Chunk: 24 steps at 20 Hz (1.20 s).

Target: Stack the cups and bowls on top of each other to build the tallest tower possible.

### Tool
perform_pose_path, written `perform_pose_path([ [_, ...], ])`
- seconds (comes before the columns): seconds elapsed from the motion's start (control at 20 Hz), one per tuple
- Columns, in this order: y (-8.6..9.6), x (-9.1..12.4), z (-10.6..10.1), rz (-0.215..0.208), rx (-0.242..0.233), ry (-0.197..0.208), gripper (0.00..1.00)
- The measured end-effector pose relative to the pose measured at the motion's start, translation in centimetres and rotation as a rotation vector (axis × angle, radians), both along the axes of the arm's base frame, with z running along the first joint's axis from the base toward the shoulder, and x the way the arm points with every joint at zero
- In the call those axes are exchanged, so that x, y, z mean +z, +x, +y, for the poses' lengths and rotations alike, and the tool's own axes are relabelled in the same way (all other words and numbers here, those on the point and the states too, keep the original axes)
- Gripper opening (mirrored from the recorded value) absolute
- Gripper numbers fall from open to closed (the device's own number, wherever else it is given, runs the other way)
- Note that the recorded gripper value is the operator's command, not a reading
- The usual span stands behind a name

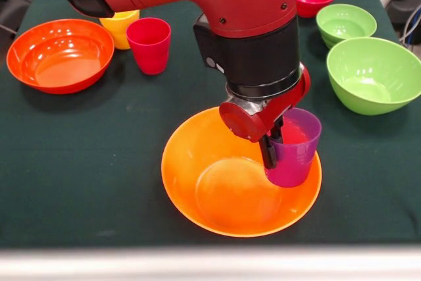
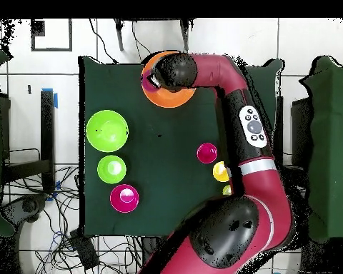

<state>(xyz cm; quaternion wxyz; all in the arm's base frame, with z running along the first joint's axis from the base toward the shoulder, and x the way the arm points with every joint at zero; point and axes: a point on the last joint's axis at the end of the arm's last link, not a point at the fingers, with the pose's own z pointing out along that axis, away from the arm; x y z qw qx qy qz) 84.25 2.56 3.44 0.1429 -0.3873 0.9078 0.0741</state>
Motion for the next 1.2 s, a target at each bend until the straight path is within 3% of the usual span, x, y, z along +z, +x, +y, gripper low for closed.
perform_pose_path([
  [0.5,0.9,1.8,-0.5,-0.055,0.015,-0.053,0.0],
  [1.2,0.7,1.6,-1.4,-0.057,0.02,-0.088,0.0],
])
